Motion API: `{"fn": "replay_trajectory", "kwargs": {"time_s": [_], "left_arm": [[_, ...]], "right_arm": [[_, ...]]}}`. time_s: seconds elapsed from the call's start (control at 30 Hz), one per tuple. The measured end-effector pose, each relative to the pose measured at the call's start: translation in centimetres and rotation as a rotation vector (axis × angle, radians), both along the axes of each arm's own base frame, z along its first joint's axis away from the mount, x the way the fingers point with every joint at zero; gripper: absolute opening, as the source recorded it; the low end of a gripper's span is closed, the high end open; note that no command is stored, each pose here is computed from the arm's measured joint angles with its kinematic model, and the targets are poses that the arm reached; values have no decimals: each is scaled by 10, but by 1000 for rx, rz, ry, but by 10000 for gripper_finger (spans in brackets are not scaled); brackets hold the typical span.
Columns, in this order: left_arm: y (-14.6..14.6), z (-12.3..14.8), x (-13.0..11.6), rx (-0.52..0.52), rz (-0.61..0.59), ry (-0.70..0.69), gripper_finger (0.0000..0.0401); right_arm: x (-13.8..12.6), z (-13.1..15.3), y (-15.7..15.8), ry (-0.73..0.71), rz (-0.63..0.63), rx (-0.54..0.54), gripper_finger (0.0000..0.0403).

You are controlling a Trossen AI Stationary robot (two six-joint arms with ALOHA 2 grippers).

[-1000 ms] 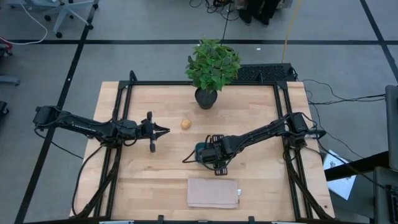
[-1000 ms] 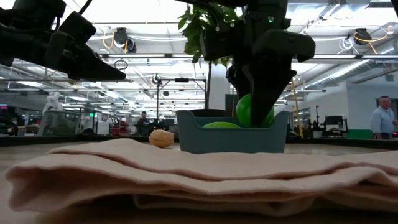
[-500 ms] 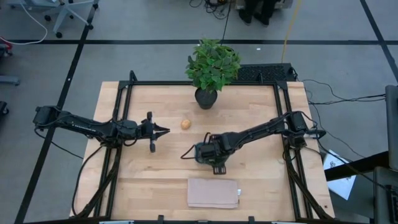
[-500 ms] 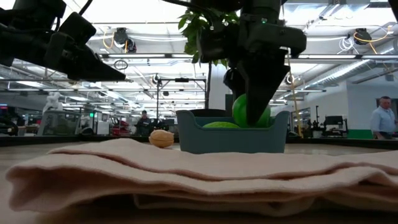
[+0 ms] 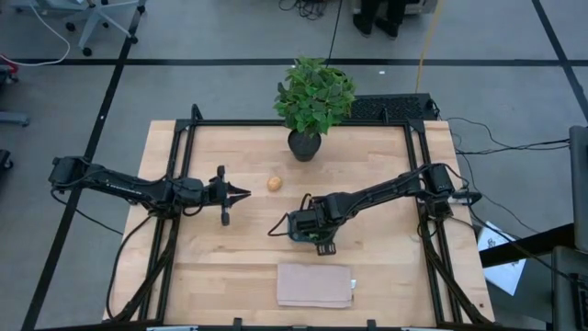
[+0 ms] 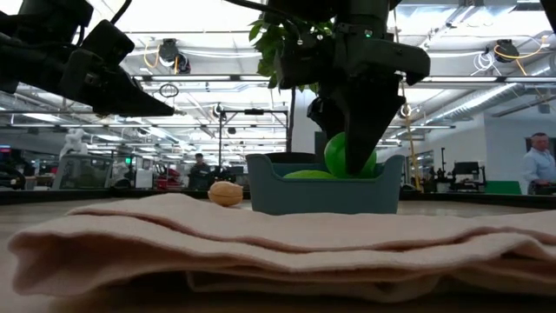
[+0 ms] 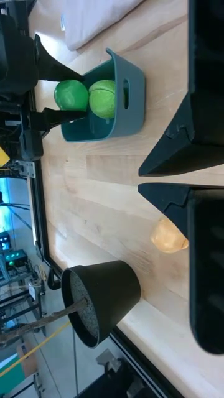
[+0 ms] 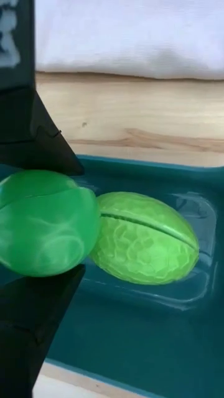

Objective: Pick and placing Produce into tupperware
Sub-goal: Put the green pear into the blue bin

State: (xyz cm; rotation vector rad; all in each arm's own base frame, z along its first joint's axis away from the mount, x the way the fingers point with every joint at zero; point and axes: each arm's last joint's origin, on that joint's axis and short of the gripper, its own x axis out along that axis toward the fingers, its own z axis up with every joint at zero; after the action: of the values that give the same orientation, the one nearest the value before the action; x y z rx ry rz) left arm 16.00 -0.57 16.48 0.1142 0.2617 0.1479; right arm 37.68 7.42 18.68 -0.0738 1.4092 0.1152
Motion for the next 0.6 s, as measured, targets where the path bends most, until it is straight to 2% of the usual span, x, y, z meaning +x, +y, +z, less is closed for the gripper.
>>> {"fn": "replay_trajectory", "kwargs": {"time_s": [0.33, 0.6], "left_arm": [[0, 0, 0, 0, 0, 0, 33], [0, 0, 0, 0, 0, 0, 33]], "right_arm": [[-2, -1, 0, 25, 42, 8, 224], [-9, -19, -2, 36, 40, 18, 224]]}}
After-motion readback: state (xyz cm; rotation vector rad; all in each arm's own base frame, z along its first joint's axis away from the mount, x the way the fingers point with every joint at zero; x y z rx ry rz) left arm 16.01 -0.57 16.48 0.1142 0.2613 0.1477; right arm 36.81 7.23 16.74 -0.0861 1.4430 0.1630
